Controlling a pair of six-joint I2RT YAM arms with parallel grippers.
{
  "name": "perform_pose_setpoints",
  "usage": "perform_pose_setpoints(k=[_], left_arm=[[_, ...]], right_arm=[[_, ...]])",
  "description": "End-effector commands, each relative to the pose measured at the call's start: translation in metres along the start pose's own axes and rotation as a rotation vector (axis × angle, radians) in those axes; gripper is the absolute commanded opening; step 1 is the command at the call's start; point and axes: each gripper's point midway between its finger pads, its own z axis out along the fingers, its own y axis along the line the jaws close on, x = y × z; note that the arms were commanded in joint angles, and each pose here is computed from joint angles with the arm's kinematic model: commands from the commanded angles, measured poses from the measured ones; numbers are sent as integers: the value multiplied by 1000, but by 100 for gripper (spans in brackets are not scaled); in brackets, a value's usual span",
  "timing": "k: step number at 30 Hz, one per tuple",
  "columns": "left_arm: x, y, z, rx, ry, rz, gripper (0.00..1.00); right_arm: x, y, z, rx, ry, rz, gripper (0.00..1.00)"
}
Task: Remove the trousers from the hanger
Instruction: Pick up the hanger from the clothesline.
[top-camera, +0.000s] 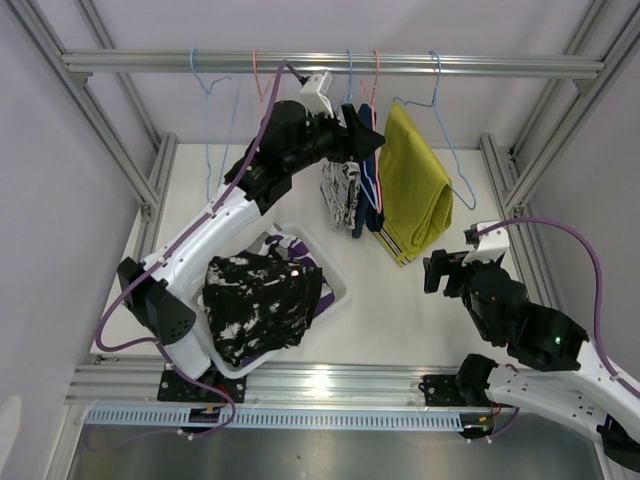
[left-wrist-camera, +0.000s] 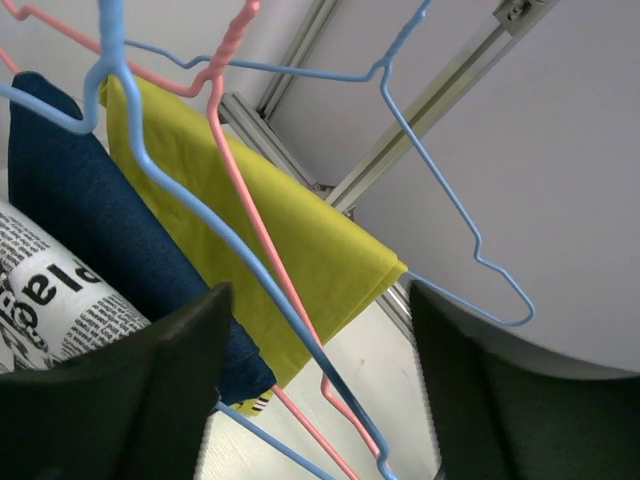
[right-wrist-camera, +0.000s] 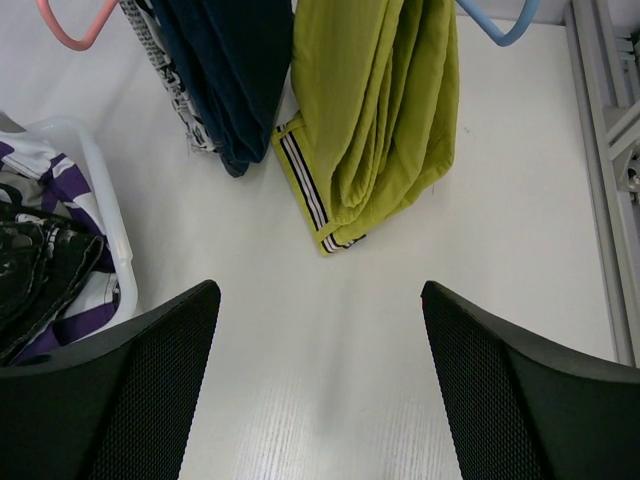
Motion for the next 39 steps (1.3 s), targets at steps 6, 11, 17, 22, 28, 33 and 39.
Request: perform_pose_setpoints(k=[6,11,17,22,28,33,39], left_arm=[[-21,-25,3,113,-91,38,55],[-12,-21,14,122,-75,39,42],[-8,-16,22,111,-51,41,37],[-4,-14,23,110,-43,20,16],[-15,-19,18,116,-59,38,1],[-36,-29,-6,104,-98,75,0],[-52,-40,-28,112,-141,100,1]], right_arm=[[-6,0,6,19,-18,25,87],[-5,0,7,19,-14,28,88],[-3,1,9,20,-6,28,88],[-3,2,10,17,-1,27,88],[-2,4,11,6,5,26,88],[-1,5,11,2,8,26,89],[-1,4,10,-1,8,31,89]])
